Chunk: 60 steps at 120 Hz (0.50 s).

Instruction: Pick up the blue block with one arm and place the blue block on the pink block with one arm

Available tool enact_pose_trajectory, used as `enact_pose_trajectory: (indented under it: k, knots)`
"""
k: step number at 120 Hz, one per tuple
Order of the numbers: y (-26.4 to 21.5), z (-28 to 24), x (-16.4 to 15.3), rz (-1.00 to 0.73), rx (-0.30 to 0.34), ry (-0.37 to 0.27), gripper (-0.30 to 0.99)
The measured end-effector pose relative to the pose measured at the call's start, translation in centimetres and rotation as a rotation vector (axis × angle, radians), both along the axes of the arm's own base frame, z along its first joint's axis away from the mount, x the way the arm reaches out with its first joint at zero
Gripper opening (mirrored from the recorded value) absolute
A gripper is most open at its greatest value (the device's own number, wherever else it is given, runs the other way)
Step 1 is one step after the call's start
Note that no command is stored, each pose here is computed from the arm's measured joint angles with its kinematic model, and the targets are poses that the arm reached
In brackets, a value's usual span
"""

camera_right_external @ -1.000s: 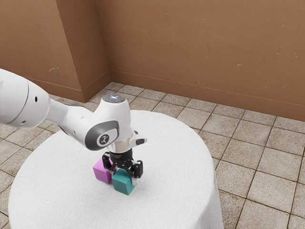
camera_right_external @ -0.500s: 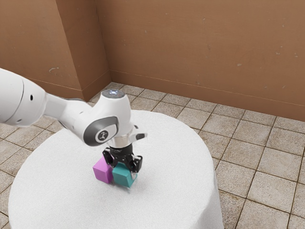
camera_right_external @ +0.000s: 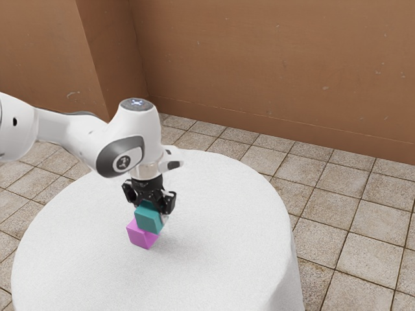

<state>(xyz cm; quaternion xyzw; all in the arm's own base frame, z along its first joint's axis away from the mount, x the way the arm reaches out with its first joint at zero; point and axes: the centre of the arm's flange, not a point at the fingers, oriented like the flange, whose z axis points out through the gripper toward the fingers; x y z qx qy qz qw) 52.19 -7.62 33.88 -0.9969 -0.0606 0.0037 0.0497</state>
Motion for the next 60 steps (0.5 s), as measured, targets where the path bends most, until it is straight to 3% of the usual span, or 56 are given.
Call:
enact_pose_trajectory:
  k: [60]
  knots:
    - [4.3,-0.4,1.0,-0.028,0.004,0.04,0.38]
